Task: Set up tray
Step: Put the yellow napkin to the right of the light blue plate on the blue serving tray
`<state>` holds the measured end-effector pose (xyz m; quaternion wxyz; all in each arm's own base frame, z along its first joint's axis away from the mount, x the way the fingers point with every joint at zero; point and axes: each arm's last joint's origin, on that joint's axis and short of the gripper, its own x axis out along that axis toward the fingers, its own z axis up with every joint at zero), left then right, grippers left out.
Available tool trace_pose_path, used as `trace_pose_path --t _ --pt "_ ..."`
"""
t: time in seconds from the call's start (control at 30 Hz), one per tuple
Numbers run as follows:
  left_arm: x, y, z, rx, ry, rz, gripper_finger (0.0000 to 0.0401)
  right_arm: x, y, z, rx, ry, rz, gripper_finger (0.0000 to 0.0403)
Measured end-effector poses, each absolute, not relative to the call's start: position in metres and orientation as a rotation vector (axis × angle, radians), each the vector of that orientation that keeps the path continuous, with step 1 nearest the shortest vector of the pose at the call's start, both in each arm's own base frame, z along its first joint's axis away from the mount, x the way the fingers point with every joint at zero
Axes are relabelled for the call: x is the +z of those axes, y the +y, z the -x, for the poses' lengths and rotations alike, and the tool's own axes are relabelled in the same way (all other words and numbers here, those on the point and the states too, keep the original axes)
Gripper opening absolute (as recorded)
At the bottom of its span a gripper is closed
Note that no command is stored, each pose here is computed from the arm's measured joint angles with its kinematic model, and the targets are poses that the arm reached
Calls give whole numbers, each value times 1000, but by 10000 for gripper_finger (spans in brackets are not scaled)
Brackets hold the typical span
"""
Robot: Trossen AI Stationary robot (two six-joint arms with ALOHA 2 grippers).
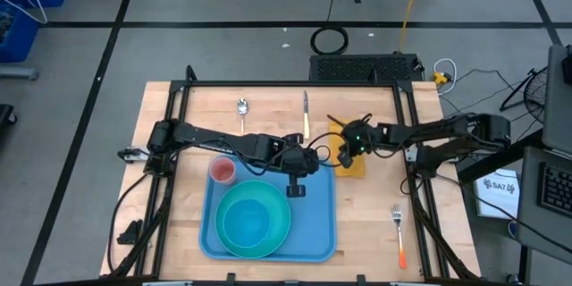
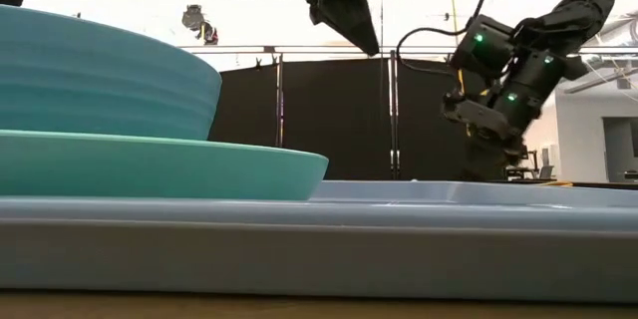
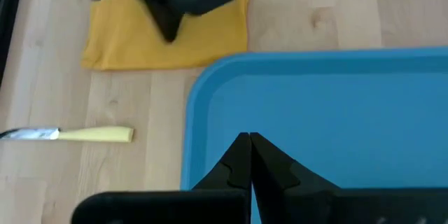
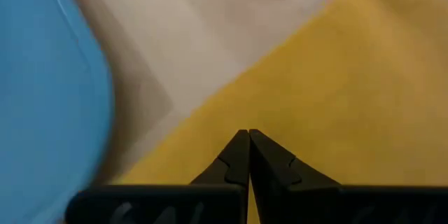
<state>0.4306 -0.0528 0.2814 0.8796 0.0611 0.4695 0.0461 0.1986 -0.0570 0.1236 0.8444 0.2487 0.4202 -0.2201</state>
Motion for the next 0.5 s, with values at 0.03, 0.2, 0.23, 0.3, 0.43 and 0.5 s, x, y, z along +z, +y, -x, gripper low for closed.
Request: trace_pose_path --t 0.03,0.2,0.23,0.3,0.43,0.5 --pt "281 -53 -430 96 989 -129 2 122 -54 -196 -479 922 -526 0" --pt "281 -53 -430 94 990 -125 2 117 -49 -185 -589 1048 -506 0" --pt "281 -53 -430 93 989 -126 3 116 -50 -184 -607 1054 -500 0" --pt "281 -53 -430 93 989 -126 3 115 -54 -183 -636 1054 -488 0" --pt "281 -53 -431 93 978 -122 3 117 -67 -183 -673 999 -472 0" --pt "282 -53 -431 92 971 -118 4 119 -74 -185 -679 952 -465 0"
